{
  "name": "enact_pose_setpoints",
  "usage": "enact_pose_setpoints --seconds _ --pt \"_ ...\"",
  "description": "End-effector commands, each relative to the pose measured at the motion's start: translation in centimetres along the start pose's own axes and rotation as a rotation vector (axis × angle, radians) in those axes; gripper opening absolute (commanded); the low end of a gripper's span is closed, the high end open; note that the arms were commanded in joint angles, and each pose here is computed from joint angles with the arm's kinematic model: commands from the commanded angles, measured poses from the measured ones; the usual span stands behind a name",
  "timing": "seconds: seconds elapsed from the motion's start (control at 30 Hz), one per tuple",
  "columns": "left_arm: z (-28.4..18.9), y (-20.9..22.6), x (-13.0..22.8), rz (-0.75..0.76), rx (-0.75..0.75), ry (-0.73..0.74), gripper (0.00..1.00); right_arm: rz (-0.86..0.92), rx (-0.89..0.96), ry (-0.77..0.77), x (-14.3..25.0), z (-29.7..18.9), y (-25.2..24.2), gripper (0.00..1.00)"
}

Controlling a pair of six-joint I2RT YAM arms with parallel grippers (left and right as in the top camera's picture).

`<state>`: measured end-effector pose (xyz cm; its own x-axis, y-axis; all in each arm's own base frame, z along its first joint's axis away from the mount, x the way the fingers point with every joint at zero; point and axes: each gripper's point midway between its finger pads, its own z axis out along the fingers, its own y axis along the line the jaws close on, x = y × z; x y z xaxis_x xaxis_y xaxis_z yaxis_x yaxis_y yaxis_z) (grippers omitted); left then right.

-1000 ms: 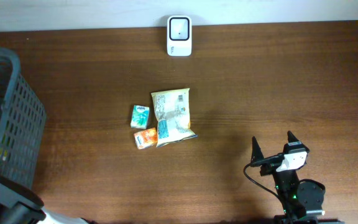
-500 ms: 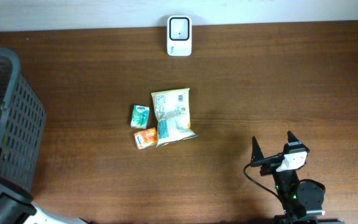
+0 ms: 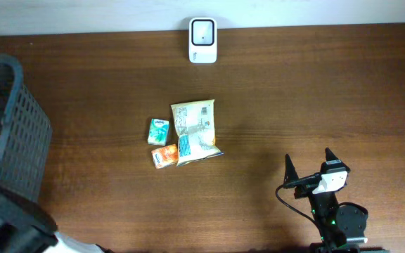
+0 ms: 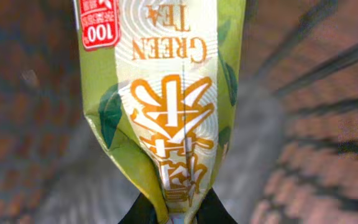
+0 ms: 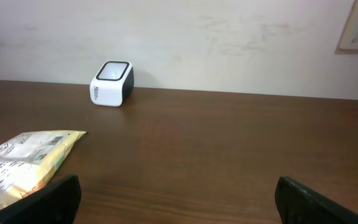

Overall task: Scan the item barcode
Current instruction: 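Carry the green tea carton right and set it on the table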

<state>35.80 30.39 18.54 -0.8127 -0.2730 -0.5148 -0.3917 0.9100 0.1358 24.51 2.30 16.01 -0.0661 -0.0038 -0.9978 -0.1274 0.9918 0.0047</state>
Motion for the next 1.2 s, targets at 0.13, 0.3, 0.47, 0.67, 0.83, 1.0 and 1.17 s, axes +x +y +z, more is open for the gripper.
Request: enact_pose_setpoints --seconds 0.13,0.3,0.47,0.67,0.83,1.0,1.17 --pt "-20.3 -6.8 -7.3 -0.082 0.08 -0.473 0.0 0.003 -0.005 0.004 0.2 0.0 0.1 0.99" --pt "-20.6 -24.3 -3.1 0.255 0.359 -0.335 0.0 0.003 -0.005 0.004 0.2 0.0 0.1 0.99" --pt "-16.7 -37.7 2.7 0.447 0.523 -0.105 0.0 0.003 -0.005 0.004 0.2 0.0 0.1 0.99" --pt "-11.9 -54.0 12.7 0.649 0.741 0.092 0.0 0.003 -0.005 0.004 0.2 0.0 0.1 0.99" --pt "-8.5 -60.0 20.4 0.646 0.734 0.236 0.0 0.003 -0.005 0.004 0.2 0.0 0.1 0.99" --pt "-9.0 -60.7 23.9 0.378 0.752 0.499 0.0 0.003 -0.005 0.004 0.2 0.0 0.1 0.99" --pt "-10.3 -61.2 24.5 0.415 0.807 0.515 0.99 0.003 -0.005 0.004 0.2 0.0 0.1 0.99"
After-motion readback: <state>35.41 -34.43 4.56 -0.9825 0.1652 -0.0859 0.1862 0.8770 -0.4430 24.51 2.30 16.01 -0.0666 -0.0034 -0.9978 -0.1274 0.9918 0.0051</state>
